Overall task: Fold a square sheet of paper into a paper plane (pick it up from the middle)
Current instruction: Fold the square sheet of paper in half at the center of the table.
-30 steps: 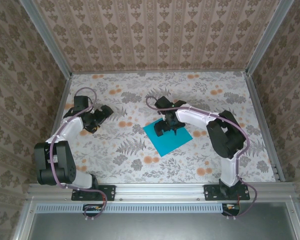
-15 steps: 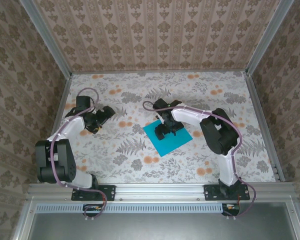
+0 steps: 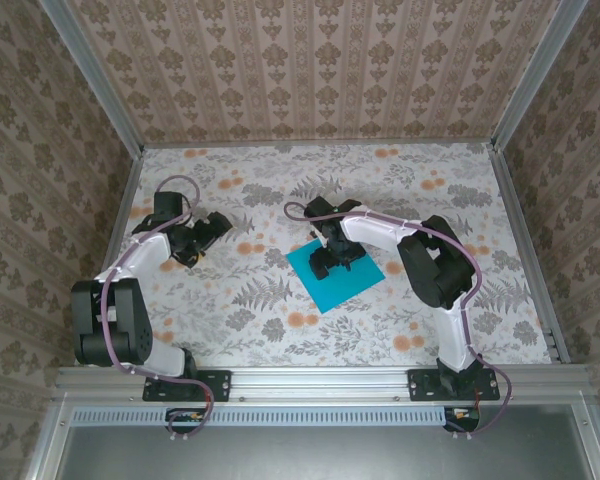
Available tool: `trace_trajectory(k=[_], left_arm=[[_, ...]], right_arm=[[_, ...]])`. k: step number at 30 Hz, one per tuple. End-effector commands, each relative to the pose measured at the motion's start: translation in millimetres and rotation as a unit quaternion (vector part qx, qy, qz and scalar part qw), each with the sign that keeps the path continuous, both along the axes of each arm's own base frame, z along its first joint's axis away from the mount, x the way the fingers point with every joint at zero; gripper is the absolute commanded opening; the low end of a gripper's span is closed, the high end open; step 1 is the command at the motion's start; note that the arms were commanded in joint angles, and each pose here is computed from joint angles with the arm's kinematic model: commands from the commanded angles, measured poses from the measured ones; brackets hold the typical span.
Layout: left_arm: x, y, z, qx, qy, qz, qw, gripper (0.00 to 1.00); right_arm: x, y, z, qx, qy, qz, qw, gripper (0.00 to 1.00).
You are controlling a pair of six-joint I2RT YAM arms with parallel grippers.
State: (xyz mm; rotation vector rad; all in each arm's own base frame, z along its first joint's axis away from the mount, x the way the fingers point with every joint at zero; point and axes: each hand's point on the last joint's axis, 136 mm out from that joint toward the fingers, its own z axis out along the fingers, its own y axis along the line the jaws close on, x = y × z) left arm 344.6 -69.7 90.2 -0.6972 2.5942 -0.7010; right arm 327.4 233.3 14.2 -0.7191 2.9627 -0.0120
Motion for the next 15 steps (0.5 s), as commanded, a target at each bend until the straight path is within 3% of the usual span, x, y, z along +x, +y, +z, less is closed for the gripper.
trace_trajectory(k=[1, 9, 12, 15], left_arm=[[2, -3, 7, 0.0, -0.016, -0.013, 1.0, 1.0], [2, -4, 6, -0.002, -0.015, -0.012, 1.0, 1.0], [2, -4, 6, -0.003, -0.016, -0.012, 1.0, 1.0], [0, -6, 6, -0.013, -0.013, -0.001, 1.0, 0.99]], right_arm=[[-20, -16, -31, -0.038, 0.049, -0.003, 0.998, 0.87], [-16, -12, -23, -0.016, 0.044, -0.013, 0.999, 0.82], [-13, -6, -14, 0.007, 0.039, -0.022, 0.999, 0.73], [-10, 4, -4, 0.046, 0.036, -0.043, 0.997, 0.59]])
